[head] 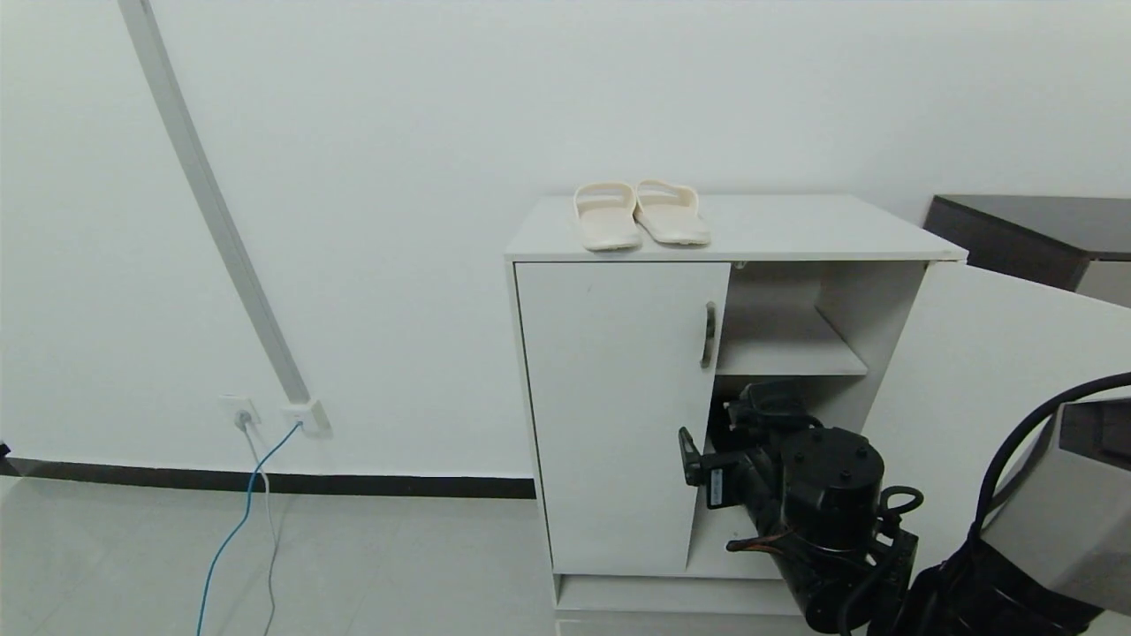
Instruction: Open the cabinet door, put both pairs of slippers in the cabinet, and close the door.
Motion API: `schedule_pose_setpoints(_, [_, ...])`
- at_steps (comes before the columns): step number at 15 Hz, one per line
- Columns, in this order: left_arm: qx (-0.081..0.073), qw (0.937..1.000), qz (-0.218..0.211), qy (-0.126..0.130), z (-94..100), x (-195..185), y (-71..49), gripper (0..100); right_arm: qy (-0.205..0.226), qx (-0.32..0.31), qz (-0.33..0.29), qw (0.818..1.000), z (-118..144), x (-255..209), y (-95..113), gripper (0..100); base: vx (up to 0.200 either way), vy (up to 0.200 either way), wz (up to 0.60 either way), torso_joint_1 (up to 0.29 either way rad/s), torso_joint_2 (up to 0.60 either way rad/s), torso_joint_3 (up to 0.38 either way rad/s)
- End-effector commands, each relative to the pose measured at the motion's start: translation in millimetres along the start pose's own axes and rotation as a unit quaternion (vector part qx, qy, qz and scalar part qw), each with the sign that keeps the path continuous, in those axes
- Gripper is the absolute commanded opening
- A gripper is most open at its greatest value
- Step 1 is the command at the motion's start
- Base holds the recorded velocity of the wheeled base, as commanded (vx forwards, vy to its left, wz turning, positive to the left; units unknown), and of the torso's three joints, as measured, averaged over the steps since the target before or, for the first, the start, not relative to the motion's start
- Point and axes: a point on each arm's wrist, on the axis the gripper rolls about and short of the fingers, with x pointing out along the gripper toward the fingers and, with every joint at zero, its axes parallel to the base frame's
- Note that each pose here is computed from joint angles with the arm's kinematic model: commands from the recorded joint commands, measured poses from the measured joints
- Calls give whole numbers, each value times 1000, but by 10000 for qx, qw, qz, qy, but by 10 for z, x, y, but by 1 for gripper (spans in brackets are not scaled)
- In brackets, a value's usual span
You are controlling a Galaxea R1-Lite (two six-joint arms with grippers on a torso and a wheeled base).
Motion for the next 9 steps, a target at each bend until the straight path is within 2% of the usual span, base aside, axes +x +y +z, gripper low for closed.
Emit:
schedule_pose_setpoints(1, [-1, 10000, -2, 1, 0, 0, 0, 0, 15, -14, 1, 10000, -13, 3, 3, 100, 0, 0, 0, 149, -466, -310])
schedule_pose_setpoints(9, [-1, 10000, -2, 1, 0, 0, 0, 0, 21, -19, 1, 10000, -17, 5, 4, 100, 0, 0, 0, 190, -499, -316])
